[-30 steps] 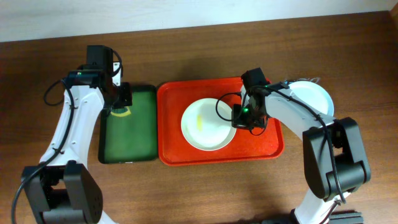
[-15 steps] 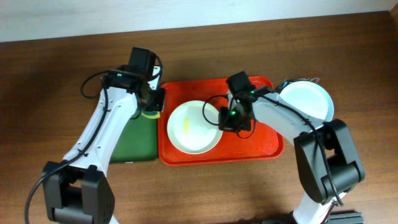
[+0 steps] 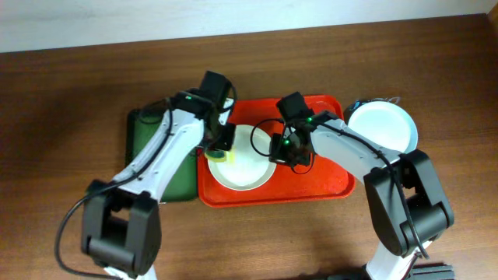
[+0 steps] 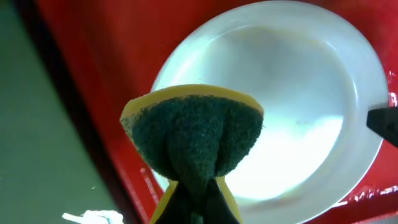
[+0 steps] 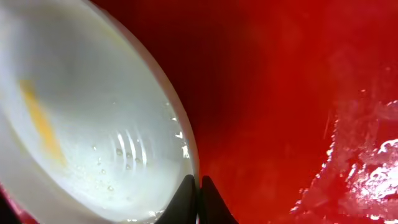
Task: Clean dirty plates on tray and stack at the side
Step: 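Scrub the cream plate with the sponge while the right gripper holds it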
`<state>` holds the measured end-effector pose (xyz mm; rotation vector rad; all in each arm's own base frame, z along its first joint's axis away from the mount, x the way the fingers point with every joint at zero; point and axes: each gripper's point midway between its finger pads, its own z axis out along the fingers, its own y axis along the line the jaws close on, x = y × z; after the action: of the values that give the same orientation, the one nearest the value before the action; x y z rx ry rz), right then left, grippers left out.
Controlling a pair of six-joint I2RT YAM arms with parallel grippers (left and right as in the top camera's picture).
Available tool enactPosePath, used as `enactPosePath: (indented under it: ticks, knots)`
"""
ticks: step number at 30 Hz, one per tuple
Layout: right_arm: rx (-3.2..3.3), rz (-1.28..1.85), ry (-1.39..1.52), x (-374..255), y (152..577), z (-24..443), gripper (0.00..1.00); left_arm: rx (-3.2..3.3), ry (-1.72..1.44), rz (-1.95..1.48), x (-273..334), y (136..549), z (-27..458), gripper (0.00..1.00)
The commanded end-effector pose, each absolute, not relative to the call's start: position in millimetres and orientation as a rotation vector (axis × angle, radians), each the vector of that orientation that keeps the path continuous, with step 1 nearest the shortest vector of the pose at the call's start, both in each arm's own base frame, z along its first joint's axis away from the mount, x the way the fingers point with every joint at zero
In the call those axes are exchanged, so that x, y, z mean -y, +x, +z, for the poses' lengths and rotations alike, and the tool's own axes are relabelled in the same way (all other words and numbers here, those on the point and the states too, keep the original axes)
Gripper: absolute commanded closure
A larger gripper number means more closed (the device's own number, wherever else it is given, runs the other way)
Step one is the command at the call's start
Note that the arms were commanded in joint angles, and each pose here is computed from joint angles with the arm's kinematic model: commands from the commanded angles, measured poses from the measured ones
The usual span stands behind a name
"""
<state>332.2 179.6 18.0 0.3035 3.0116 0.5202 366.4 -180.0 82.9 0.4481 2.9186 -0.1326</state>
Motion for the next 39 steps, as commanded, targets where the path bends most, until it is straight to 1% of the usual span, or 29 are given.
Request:
enactPosePath:
  ticks: [1,9,11,13,14,15,16,18,19,21,23,25,27,31,34,36,38,39]
  knots:
    - [-3.011,0.471,0.322,-174,327,9,0.96,-2.915,0.408,-0.171,197,372,75,1.0]
    - [-3.014,0.469,0.322,-173,324,5,0.96,-3.008,0.35,-0.137,201,377,14,1.0]
    - [-3.013,0.469,0.322,-173,324,6,0.96,-3.057,0.357,-0.149,202,371,-3,1.0]
    - [-3.014,0.47,0.322,-173,324,6,0.96,-3.135,0.4,-0.295,216,353,-18,1.0]
    - [-3.014,0.469,0.322,-173,324,6,0.96,-3.144,0.48,-0.417,227,345,-16,1.0]
    - [-3.014,0.469,0.322,-173,324,5,0.96,-3.129,0.576,-0.634,245,333,-5,1.0]
    - [-3.014,0.469,0.322,-173,324,5,0.96,-3.103,0.609,-0.738,253,331,4,1.0]
    - [-3.014,0.47,0.322,-173,324,5,0.96,-3.032,0.598,-0.848,259,340,30,1.0]
    - [-3.014,0.47,0.322,-173,324,5,0.96,-2.956,0.577,-0.851,254,355,56,1.0]
    - [-3.015,0.47,0.322,-173,324,5,0.96,-2.862,0.512,-0.748,233,379,91,1.0]
    - [-3.015,0.47,0.322,-173,324,5,0.96,-2.846,0.409,-0.524,203,394,102,1.0]
    - [-3.015,0.47,0.322,-173,324,5,0.96,-2.854,0.379,-0.35,183,400,97,1.0]
    - [-3.015,0.47,0.322,-173,324,5,0.96,-2.893,0.403,-0.323,186,391,80,1.0]
    - [-3.014,0.47,0.322,-173,324,5,0.96,-2.944,0.459,-0.301,200,375,27,1.0]
    - [-3.014,0.47,0.322,-173,324,5,0.96,-2.989,0.362,-0.118,189,375,-5,1.0]
    - [-3.014,0.47,0.322,-173,324,5,0.96,-3.064,0.401,-0.213,204,357,-21,1.0]
    - [-3.015,0.469,0.322,-173,324,5,0.96,-3.117,0.531,-0.58,241,325,-7,1.0]
    - [-3.015,0.47,0.322,-173,324,5,0.96,-3.099,0.574,-0.699,252,321,5,1.0]
